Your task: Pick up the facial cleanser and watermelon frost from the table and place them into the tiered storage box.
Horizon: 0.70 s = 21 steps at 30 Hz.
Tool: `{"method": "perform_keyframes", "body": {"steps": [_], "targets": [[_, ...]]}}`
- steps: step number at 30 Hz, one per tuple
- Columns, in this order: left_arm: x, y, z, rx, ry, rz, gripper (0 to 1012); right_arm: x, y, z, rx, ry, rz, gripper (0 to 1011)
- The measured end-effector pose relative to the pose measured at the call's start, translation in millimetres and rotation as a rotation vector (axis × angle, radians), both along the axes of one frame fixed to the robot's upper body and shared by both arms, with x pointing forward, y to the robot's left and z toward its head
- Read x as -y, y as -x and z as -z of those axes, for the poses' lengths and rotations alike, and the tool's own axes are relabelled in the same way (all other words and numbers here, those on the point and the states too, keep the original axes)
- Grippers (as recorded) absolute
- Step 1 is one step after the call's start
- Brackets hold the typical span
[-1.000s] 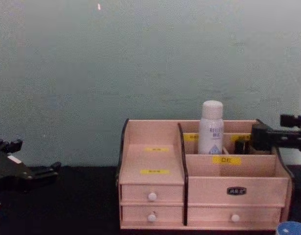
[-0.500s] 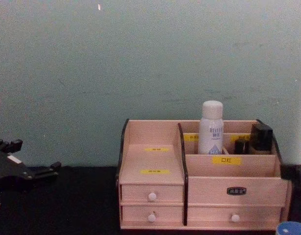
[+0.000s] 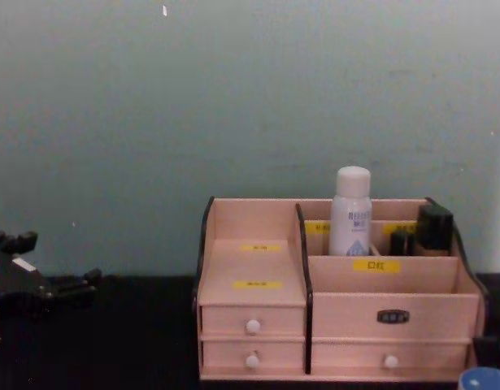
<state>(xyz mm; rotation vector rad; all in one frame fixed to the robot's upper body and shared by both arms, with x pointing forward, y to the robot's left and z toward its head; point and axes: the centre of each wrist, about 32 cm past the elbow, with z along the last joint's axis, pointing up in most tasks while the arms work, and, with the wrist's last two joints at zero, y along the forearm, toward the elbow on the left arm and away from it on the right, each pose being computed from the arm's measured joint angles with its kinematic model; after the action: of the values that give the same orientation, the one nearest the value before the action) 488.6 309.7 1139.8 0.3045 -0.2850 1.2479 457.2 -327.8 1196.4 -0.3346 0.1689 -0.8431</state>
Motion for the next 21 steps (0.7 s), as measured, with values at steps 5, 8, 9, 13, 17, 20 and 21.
{"method": "perform_keyframes", "body": {"steps": [5,8,9,13,17,20,21], "targets": [[0.0,0.0,0.0,0.000,0.000,0.000,1001,-1.4,-0.8,3.4,-0.018,0.017,0.002,1000],[0.0,0.0,0.0,0.000,0.000,0.000,1001,-2.2,-2.0,5.6,-0.032,0.031,0.000,1000],[0.0,0.0,0.0,0.000,0.000,0.000,1001,-2.8,-2.6,6.7,-0.039,0.040,-0.001,1000],[0.0,0.0,0.0,0.000,0.000,0.000,1001,-3.8,-3.9,9.6,-0.055,0.059,-0.002,1000],[0.0,0.0,0.0,0.000,0.000,0.000,1001,-4.4,-5.0,12.2,-0.069,0.073,-0.003,1000],[0.0,0.0,0.0,0.000,0.000,0.000,1001,-4.9,-5.6,14.4,-0.079,0.080,-0.006,1000],[0.0,0.0,0.0,0.000,0.000,0.000,1001,-5.1,-5.9,15.2,-0.083,0.083,-0.008,1000]]}}
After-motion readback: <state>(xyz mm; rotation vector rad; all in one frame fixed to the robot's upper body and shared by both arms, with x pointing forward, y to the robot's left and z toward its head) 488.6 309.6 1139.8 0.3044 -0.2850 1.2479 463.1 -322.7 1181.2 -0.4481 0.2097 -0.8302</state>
